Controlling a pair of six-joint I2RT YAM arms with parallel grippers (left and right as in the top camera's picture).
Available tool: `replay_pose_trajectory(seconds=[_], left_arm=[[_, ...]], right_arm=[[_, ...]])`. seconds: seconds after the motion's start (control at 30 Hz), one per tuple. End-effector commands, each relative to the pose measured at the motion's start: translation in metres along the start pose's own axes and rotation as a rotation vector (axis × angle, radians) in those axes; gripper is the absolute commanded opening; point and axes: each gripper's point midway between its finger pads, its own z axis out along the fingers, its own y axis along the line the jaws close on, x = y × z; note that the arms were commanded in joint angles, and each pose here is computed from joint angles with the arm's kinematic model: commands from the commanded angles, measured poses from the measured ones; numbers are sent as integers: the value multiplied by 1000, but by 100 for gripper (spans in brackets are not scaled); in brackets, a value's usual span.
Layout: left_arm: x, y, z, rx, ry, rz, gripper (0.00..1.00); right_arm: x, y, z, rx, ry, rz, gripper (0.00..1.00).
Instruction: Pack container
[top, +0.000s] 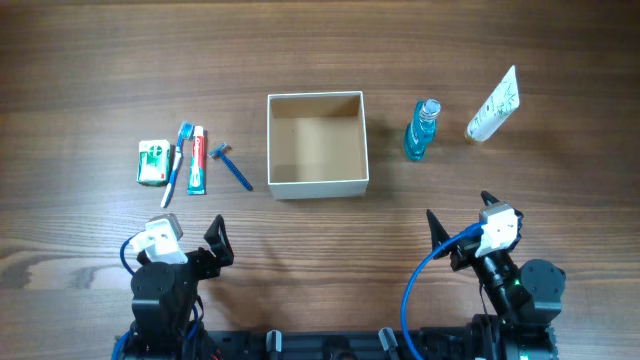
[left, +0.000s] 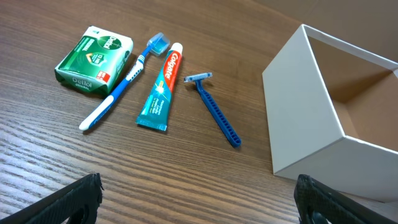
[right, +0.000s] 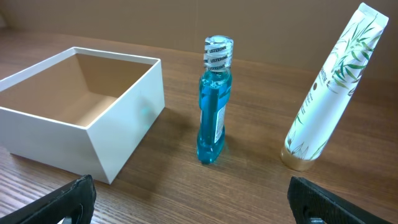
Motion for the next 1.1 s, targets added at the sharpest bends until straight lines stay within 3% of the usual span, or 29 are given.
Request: replay_pose_trajectory(seconds=[0.0, 0.93, 1.07], left_arm=[[6, 1, 2, 8, 13, 13, 100], [6, 1, 2, 8, 13, 13, 100], [6, 1, 2, 8, 13, 13, 100]], right_arm=[[0, -1, 0, 9, -10, 14, 100], [-1, -1, 0, 9, -11, 14, 100], [-13, 4, -1, -30, -54, 176, 100]])
